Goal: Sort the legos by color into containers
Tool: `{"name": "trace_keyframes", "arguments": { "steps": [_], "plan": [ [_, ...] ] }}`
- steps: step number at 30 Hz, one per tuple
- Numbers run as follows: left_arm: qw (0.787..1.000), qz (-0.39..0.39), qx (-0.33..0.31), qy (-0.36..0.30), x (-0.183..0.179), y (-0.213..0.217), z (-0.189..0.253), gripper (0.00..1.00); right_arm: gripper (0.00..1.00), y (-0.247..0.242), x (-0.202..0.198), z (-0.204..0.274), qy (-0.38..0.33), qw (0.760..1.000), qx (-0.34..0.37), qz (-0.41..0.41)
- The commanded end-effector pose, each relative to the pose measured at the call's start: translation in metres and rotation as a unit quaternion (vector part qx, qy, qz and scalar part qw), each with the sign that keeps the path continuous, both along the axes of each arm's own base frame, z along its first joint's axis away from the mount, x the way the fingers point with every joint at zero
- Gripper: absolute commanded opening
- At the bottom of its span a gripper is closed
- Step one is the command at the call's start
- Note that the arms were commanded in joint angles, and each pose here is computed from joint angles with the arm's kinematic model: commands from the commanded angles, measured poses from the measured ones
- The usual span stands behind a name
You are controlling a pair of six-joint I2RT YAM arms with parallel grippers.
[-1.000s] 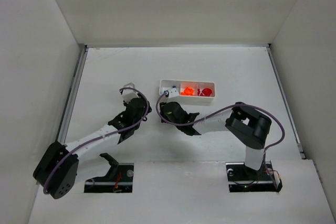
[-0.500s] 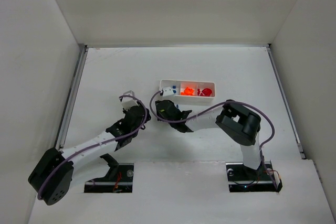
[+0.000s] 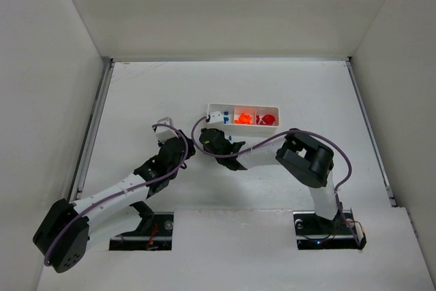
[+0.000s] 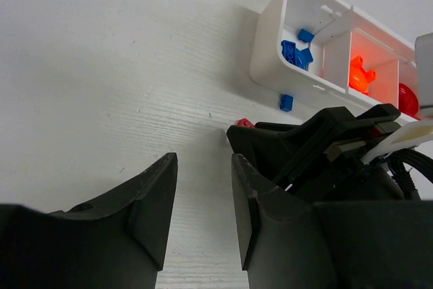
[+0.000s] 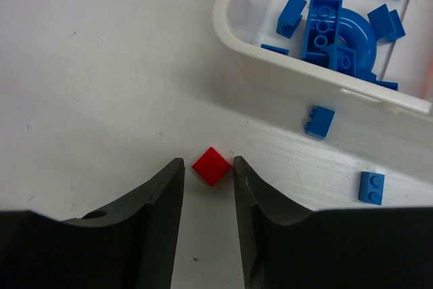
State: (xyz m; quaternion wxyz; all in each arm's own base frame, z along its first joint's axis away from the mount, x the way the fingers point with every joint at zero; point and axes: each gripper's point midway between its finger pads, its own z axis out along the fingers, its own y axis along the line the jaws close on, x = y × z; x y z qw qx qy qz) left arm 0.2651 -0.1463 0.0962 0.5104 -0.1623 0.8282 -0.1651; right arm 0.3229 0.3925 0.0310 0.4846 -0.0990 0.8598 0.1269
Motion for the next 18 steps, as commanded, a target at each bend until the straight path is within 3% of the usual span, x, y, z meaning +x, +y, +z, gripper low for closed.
{"name": "trace_keyframes", "arguments": {
  "steps": [1, 7, 18],
  "plan": [
    [1.0, 0.01, -0.001, -0.007, 0.0, 0.007, 0.004, 0.35, 0.39, 0.0, 0.004, -0.007, 0.005, 1.0, -0.012, -0.006],
    [1.0, 0.009, 0.002, -0.004, 0.001, 0.007, 0.003, 0.35, 0.24, 0.0, 0.003, -0.005, 0.004, 1.0, -0.005, -0.007],
    [0.999, -0.031, -0.013, -0.008, 0.001, -0.019, 0.017, 0.35, 0.23, -0.033, -0.003, 0.076, -0.052, 0.996, 0.071, -0.026]
  ]
}}
